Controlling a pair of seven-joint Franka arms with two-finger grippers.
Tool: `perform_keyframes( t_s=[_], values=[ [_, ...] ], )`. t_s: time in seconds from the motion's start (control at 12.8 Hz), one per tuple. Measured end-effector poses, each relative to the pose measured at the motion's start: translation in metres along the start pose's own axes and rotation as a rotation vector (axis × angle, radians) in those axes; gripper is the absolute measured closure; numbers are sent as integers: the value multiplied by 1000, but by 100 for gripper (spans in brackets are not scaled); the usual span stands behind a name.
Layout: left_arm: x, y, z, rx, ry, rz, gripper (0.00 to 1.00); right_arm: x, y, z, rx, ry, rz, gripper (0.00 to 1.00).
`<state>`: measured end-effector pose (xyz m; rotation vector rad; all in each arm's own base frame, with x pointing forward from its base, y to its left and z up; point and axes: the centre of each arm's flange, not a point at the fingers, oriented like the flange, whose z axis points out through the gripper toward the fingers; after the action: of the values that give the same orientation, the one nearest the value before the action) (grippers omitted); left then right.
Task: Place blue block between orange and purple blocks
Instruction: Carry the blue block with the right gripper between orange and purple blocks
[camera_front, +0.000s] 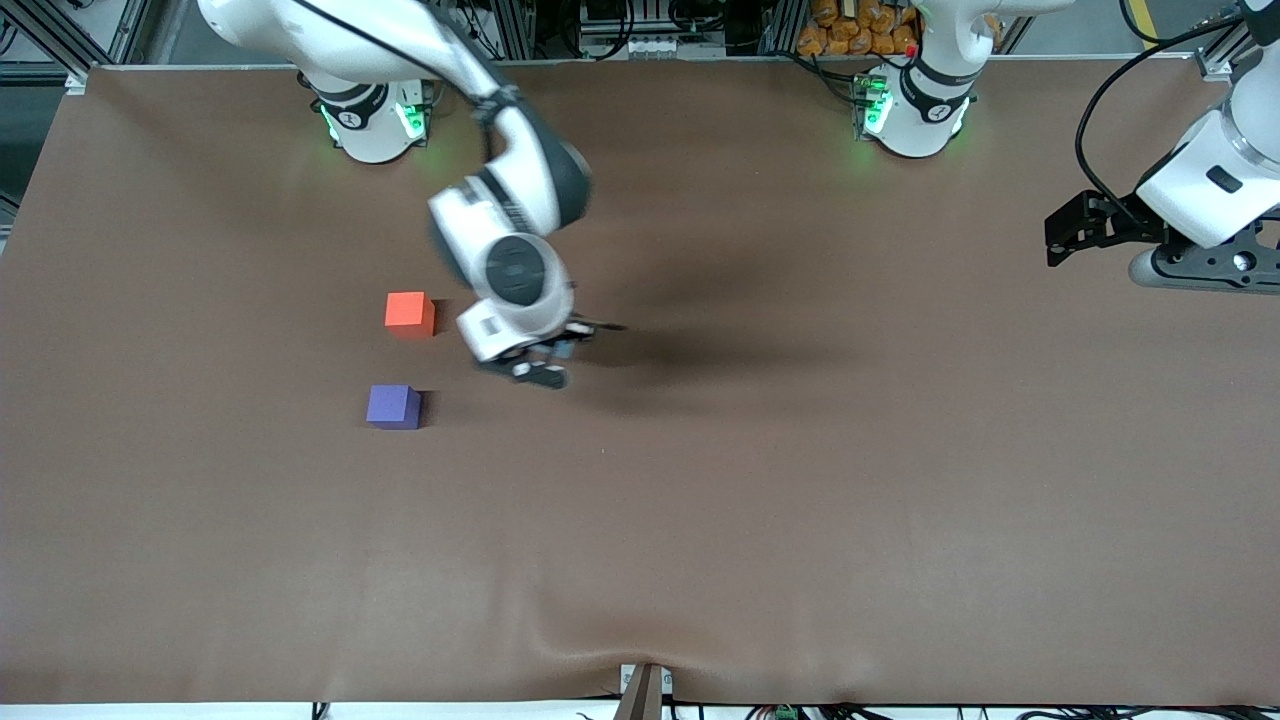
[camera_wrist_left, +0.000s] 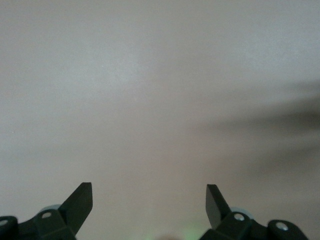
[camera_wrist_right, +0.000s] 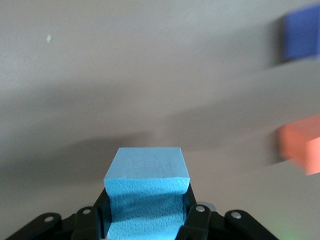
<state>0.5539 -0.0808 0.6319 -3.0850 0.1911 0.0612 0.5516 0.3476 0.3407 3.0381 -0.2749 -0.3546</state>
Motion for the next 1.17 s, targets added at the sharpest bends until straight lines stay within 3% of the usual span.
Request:
perform_keyframes(
  t_s=[0.16,0.39,0.7,1.17],
  values=[
    [2,1,3,-4,-4,-1,0,37,76,-29,26,-20,-113,48],
    [7,8,10,-31,-15,-43,0,68,150,-16,44,-59,-213,48],
    [15,-1,8,-39,35,-73,0,64,161,31,12,-49,-245,48],
    [13,-2,-2,-43,60,-77,0,50,198,81,25,-12,-227,48]
  ],
)
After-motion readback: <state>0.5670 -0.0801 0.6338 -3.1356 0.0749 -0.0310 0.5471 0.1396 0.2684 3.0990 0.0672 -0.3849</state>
